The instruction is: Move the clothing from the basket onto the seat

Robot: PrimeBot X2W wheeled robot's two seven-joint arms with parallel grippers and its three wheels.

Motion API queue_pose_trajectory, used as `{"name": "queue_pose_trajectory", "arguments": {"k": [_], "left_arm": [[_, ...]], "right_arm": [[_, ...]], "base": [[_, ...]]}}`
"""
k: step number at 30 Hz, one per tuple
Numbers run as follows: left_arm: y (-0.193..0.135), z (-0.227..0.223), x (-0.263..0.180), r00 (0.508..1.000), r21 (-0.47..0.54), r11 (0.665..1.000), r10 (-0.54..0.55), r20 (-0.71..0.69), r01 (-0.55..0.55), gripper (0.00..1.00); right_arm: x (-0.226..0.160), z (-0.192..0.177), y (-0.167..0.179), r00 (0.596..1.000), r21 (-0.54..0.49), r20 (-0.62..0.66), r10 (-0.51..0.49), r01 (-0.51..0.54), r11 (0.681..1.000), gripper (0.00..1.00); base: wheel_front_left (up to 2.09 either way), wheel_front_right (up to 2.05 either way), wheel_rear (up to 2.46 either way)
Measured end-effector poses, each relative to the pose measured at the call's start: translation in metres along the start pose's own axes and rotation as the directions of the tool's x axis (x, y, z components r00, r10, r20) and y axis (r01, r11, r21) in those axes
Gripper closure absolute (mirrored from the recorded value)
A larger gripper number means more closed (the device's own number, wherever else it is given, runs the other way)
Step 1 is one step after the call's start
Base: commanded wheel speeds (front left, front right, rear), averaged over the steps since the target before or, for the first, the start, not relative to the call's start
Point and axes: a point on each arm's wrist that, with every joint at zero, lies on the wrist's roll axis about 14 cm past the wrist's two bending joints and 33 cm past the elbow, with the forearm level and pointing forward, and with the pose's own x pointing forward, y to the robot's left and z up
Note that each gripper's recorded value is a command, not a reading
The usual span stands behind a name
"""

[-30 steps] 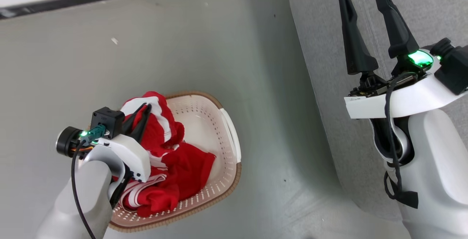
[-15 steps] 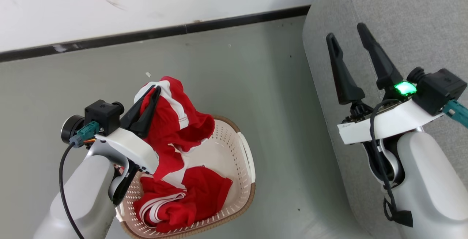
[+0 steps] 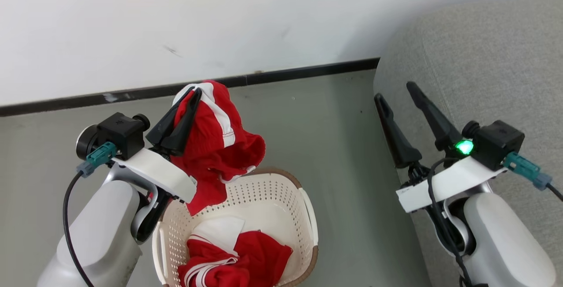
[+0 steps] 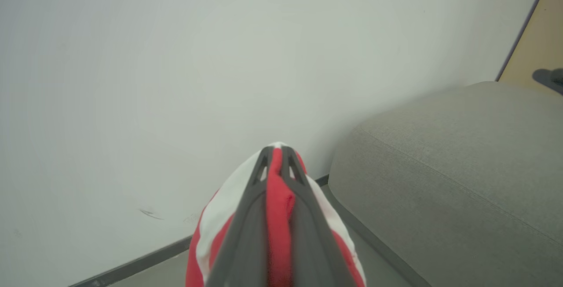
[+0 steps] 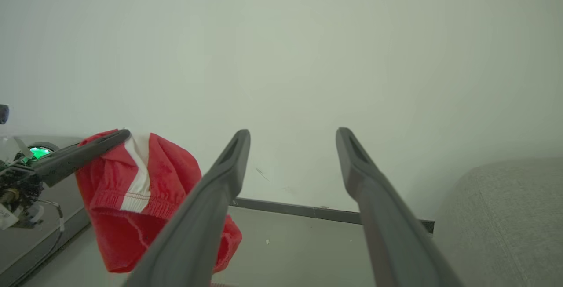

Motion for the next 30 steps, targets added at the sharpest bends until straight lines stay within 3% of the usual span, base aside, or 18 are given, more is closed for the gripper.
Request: {"name": "queue_pose_trajectory", "arguments": {"k": [18, 30], "left_arm": [[-0.034, 0.064, -0.015, 0.992, 0.046, 0.998, -0.055, 0.110, 0.050, 1.00], [-0.062, 0.078, -0.021, 0.987, 0.045, 0.994, -0.107, 0.118, 0.102, 1.00]], "right_arm": [[-0.036, 0.003, 0.035, 0.995, 0.026, -0.044, 0.094, -0.093, 0.995, 0.00], [-0.045, -0.014, 0.084, 0.962, 0.053, -0.104, 0.251, -0.247, 0.968, 0.00]], "base": [[0.00, 0.00, 0.00], [0.00, 0.00, 0.00]]}}
